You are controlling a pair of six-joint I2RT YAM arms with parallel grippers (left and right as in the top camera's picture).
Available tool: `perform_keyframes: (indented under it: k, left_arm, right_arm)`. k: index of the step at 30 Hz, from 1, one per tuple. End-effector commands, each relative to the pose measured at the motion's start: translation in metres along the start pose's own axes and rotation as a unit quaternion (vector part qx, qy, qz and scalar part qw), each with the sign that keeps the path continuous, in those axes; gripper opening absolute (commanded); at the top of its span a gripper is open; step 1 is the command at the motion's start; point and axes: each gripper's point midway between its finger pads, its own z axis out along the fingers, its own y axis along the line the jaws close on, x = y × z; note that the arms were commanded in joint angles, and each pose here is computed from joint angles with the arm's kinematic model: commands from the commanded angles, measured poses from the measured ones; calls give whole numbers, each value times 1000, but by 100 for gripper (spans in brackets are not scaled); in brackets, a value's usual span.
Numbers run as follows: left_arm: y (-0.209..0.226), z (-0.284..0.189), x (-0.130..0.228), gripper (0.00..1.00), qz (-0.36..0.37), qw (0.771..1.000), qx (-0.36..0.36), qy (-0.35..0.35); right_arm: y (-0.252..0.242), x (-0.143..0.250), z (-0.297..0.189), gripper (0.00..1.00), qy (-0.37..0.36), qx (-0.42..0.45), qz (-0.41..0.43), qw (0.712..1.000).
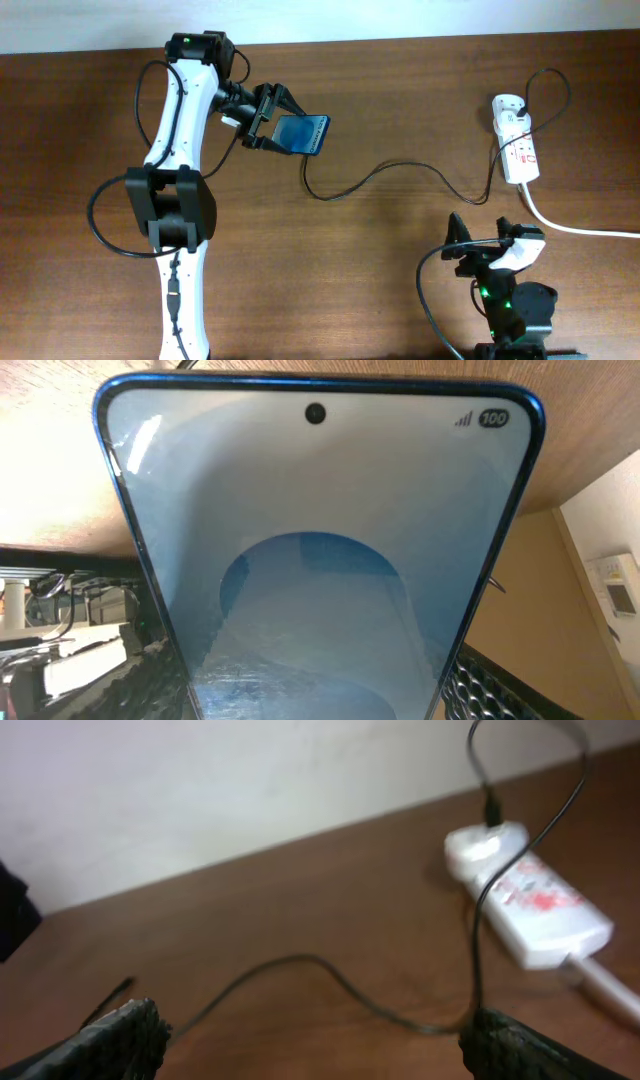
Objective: Plug charger to phone and switch on socket
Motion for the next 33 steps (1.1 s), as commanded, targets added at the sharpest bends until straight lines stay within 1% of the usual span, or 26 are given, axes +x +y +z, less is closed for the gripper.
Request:
perform_keyframes:
  k: [1, 2, 4, 7, 9, 10, 13, 16, 18, 20, 22, 23, 29, 31, 32, 33]
  left_arm:
    - [-8, -10, 12, 0, 4, 1000, 21, 13]
    - [-8, -10, 12, 0, 4, 1000, 21, 13]
    - [-8, -10, 12, 0, 4, 1000, 21, 13]
    - [-8, -10, 12, 0, 4, 1000, 21, 13]
    - [-8, -10, 12, 0, 4, 1000, 21, 13]
    - [-8, -10, 13, 0, 4, 1000, 22, 15]
    - [-15, -11, 27, 0, 9, 997, 43, 57]
    - [-17, -12, 31, 0, 31, 996, 50, 67]
    - [-17, -12, 31, 0, 32, 996, 51, 68]
    - [-18, -12, 32, 0, 31, 996, 52, 70]
    - [-24, -16, 46, 0, 32, 991, 73, 112]
    - [-25, -16, 48, 0, 31, 990, 77, 118]
    - [-25, -16, 48, 0, 31, 990, 76, 117]
    - [-23, -15, 43, 0, 31, 992, 69, 103]
    - [-18, -12, 33, 0, 31, 995, 54, 74]
    - [-10, -10, 17, 0, 30, 999, 29, 27]
  right_arm:
    - [22, -16, 1, 98, 24, -38, 12, 999]
    - [30, -22, 6, 98, 49, -51, 15, 997]
    - [37, -27, 13, 98, 76, -60, 19, 995]
    - [46, -25, 31, 98, 156, -68, 35, 985]
    - [53, -24, 43, 98, 207, -74, 49, 974]
    - [60, -21, 52, 98, 249, -86, 63, 963]
    - [74, -15, 61, 98, 294, -122, 85, 944]
    - [81, -1, 67, 98, 330, -145, 107, 927]
    - [84, 4, 67, 98, 340, -155, 114, 921]
    - [83, 4, 68, 98, 338, -155, 113, 921]
    - [82, 3, 69, 98, 336, -152, 111, 923]
    - [82, 3, 69, 98, 336, -152, 112, 923]
    - [82, 4, 68, 98, 341, -145, 127, 920]
    - [82, 3, 69, 98, 342, -137, 154, 917]
    - [85, 2, 70, 99, 340, -140, 154, 917]
    - [89, 2, 71, 100, 339, -143, 150, 918]
